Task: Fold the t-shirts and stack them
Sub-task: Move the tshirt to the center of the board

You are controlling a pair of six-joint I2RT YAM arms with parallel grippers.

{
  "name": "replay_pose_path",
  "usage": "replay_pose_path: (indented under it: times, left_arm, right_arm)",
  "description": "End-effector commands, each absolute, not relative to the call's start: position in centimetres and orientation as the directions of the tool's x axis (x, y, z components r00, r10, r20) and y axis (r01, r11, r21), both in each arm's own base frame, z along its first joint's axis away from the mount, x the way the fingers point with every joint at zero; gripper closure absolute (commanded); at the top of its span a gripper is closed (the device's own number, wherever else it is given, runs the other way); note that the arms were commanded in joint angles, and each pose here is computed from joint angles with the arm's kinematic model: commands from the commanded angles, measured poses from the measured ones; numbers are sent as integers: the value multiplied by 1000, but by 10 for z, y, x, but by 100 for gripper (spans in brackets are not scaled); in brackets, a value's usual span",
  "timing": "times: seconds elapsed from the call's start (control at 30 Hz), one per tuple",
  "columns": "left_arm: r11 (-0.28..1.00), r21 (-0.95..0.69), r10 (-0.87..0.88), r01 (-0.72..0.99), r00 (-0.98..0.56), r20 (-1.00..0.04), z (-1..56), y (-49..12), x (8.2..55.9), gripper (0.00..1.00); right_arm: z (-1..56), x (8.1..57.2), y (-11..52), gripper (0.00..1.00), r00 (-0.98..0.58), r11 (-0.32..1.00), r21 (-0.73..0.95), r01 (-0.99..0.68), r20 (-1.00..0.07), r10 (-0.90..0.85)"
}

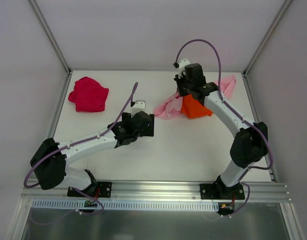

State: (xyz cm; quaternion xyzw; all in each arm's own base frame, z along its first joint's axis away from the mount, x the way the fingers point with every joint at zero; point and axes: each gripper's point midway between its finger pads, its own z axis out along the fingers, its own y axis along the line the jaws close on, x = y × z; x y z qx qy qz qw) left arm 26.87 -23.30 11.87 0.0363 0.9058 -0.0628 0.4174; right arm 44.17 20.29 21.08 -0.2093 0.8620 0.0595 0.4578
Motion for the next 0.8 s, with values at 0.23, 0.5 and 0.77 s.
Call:
replay_pose_path:
  times: [0.23, 0.5, 0.77]
  left_arm:
    - [985, -142, -52, 101, -609, -792, 138, -237, 272, 1]
    - [985, -140, -53, 97, -605, -794, 139, -236, 272, 1]
    - [987, -136, -55, 90, -602, -797, 140, -234, 272, 1]
  right_arm:
    - [274, 398, 239, 48, -334, 762, -13, -647, -894, -299]
    - [244, 435, 182, 0, -364, 912, -212, -351, -866, -342]
    - [190, 465, 143, 3, -653, 935, -286, -212, -670, -353]
